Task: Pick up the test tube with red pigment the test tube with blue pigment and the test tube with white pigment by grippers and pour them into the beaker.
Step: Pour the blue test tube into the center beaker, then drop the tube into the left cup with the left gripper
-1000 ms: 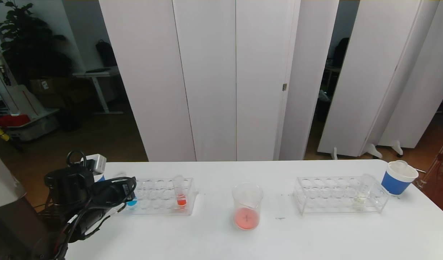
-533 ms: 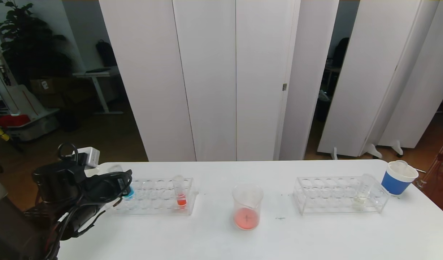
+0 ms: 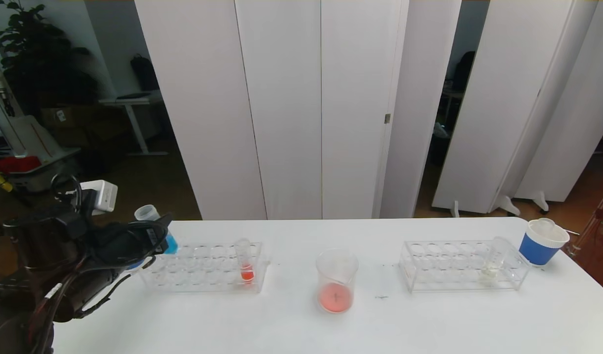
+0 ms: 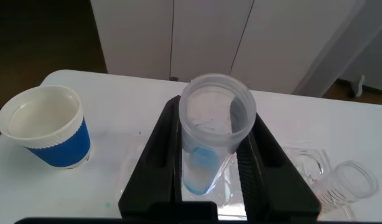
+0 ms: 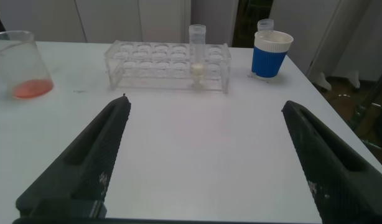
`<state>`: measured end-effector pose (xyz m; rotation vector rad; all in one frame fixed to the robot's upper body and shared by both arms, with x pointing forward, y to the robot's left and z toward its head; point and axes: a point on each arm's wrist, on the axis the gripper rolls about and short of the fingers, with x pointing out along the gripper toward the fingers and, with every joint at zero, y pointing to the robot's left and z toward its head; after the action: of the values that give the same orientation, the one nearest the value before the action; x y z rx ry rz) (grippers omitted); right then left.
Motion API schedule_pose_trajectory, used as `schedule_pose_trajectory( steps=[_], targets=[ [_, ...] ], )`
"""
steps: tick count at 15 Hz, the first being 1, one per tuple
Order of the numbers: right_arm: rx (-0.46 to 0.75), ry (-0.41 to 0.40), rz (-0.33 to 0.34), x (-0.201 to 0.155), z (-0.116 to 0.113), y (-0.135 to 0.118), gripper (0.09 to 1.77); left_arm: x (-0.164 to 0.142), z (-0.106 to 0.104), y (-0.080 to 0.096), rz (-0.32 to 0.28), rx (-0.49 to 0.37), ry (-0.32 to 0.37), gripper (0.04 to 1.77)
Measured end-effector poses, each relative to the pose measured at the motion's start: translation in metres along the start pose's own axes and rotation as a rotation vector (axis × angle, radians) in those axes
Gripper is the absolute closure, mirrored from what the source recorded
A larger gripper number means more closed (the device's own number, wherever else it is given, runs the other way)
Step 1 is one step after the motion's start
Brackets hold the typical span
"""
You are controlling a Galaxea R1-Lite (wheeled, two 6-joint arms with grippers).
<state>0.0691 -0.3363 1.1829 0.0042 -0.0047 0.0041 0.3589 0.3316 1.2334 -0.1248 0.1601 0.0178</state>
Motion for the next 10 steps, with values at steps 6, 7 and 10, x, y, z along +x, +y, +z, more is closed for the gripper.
schedule_pose_trajectory(
  steps=[6,7,10],
  targets=[
    [0.0,0.0,0.0,0.0,0.0,0.0,0.11,-0.03,0.039,-0.006,-0.055,0.009,-0.007,1.22],
    [0.0,0.0,0.0,0.0,0.0,0.0,0.11,-0.035,0.046,-0.007,-0.063,0.014,-0.005,1.22],
    [0.0,0.0,-0.001,0.0,0.0,0.0,0.11,-0.056,0.068,-0.013,-0.126,0.018,-0.001,1.22]
  ],
)
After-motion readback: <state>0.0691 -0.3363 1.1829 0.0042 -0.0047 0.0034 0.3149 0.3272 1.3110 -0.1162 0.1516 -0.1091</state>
